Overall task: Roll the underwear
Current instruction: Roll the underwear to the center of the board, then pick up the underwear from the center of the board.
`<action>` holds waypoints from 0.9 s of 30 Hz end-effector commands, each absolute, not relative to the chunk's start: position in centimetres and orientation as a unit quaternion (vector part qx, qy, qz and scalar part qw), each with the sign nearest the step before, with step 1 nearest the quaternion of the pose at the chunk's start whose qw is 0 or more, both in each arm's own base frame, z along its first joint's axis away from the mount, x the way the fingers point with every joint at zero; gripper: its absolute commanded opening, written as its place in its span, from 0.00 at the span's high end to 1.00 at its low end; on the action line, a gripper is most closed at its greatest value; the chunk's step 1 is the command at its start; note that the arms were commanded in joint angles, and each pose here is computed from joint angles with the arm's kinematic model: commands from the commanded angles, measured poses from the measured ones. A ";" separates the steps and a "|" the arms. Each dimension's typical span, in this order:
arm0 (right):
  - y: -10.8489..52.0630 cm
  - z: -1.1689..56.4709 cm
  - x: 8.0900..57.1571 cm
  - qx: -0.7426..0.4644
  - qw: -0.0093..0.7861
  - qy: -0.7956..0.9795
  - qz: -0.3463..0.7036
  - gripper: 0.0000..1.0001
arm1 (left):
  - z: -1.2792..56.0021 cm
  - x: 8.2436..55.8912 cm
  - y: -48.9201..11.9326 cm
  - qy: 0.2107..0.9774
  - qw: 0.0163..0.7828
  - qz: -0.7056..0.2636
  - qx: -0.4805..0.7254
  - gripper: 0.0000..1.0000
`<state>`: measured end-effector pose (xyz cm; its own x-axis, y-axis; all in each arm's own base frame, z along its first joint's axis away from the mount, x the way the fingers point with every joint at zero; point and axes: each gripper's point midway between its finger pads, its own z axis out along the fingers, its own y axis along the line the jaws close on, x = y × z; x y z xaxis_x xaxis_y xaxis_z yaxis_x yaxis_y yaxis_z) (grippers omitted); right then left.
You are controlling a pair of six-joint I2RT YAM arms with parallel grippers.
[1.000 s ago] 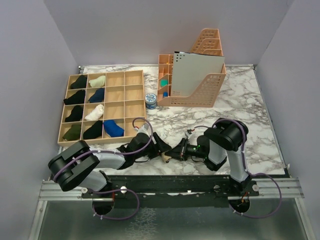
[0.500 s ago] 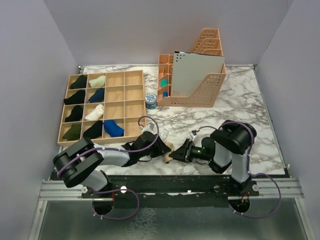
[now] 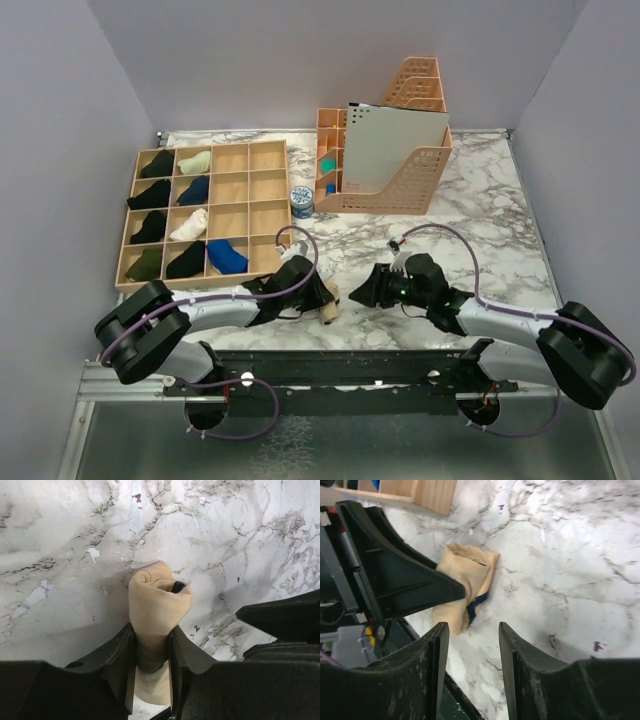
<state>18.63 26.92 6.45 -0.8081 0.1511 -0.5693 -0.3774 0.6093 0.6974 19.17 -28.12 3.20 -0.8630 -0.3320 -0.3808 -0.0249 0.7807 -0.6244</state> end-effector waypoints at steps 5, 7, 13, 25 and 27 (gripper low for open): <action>22.7 5.0 18.5 -0.073 0.314 0.892 0.317 0.52 | 6.6 20.6 -27.0 0.918 0.287 -0.273 -0.030 1.00; 22.7 5.5 18.6 -0.072 0.318 0.889 0.321 0.52 | 8.0 21.4 -26.7 0.914 0.298 -0.274 -0.034 1.00; 22.7 6.1 18.6 -0.067 0.322 0.887 0.323 0.52 | 11.0 23.6 -25.5 0.900 0.307 -0.304 -0.055 1.00; 23.0 5.9 17.8 -0.070 0.304 0.888 0.339 0.52 | 15.3 31.6 -18.1 0.869 0.370 -0.273 -0.182 1.00; 22.8 5.7 17.6 -0.072 0.299 0.891 0.334 0.52 | 15.0 32.5 -16.6 0.863 0.363 -0.277 -0.215 1.00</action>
<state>18.07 22.81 5.75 -0.7984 0.0927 -0.5949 -0.3254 0.7650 0.5558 30.85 -19.72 14.90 -0.6834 -0.4830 -0.5474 -0.0801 0.7949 -0.6014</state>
